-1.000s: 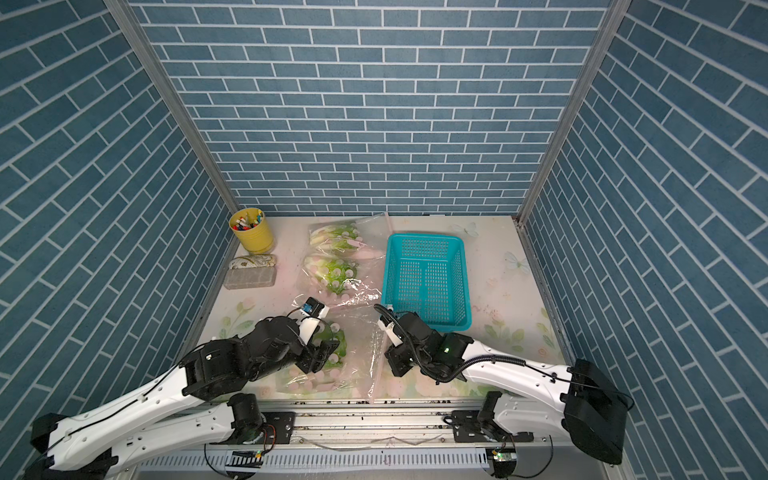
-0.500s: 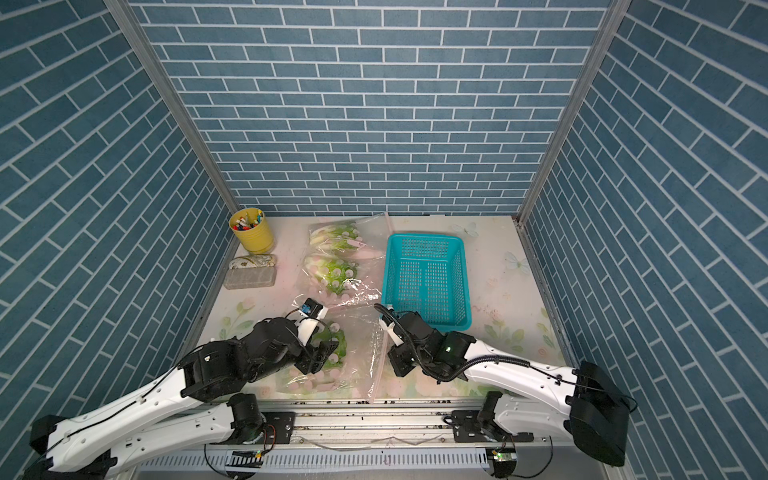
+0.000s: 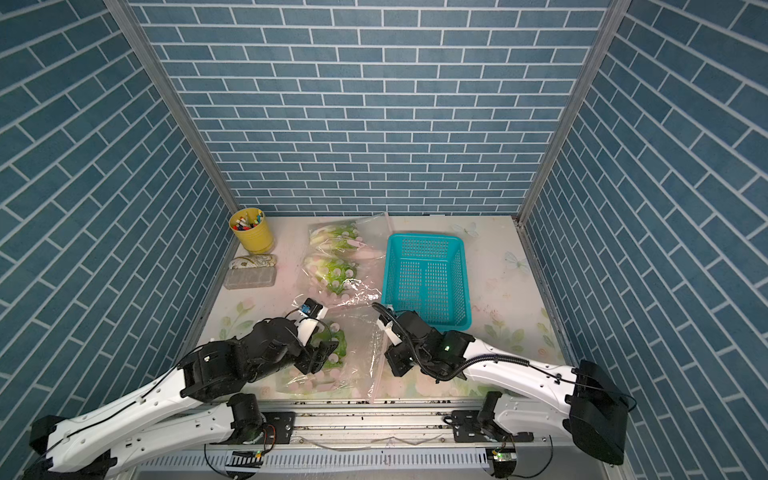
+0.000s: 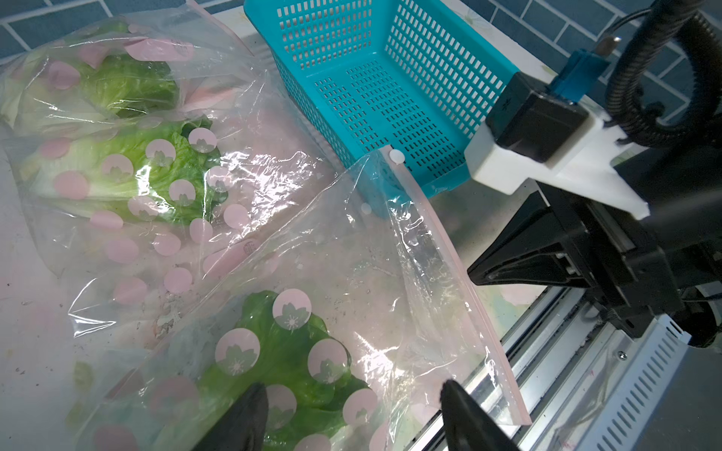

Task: Open the zip-top bag and take out the chinese cabbages
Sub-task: Pick up the Chinese cabbage from the zipper food storage bag.

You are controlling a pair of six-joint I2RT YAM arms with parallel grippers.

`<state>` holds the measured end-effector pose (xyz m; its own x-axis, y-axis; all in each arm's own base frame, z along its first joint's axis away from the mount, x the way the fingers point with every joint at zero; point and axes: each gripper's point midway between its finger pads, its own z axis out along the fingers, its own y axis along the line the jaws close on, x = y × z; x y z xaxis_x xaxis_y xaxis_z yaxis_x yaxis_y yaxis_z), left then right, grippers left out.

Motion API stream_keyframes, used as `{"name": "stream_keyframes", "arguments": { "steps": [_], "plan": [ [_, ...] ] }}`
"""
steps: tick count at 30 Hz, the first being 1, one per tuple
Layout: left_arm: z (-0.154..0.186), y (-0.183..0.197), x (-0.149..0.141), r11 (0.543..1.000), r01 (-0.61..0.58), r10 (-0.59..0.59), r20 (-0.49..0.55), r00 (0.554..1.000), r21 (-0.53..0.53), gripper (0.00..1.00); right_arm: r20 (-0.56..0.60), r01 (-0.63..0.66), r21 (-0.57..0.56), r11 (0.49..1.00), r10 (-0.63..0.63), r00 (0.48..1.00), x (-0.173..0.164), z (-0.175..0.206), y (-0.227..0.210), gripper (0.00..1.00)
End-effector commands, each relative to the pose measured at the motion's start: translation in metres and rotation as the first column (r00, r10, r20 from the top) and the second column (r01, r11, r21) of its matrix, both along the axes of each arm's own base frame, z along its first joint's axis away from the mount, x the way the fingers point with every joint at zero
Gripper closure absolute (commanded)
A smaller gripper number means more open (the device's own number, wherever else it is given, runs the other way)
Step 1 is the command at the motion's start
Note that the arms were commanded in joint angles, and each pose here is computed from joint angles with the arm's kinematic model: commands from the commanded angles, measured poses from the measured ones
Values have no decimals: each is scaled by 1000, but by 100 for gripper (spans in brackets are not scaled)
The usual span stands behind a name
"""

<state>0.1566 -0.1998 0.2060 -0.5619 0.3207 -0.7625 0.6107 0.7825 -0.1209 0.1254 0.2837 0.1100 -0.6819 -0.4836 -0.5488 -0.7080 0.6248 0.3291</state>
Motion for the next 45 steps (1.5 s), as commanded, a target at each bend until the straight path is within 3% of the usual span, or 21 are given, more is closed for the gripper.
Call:
{"name": "stream_keyframes", "arguments": {
  "steps": [1, 20, 31, 45],
  "plan": [
    [-4, 3, 1, 1000, -10, 10, 1, 1000, 12, 27, -13, 10, 29, 1000, -10, 1000, -1, 13, 7, 100],
    [-8, 7, 1, 999, -23, 23, -3, 1000, 24, 27, 6, 27, -3, 1000, -27, 1000, 9, 2, 13, 100],
    [-20, 36, 9, 980, -189, 190, -10, 982, 62, 26, 15, 62, 1, 998, -62, 998, 18, -1, 19, 100],
    [-43, 46, 9, 958, -255, 266, -73, 961, 127, 20, 6, 100, 8, 995, -100, 995, 24, 8, 25, 99]
  ]
}}
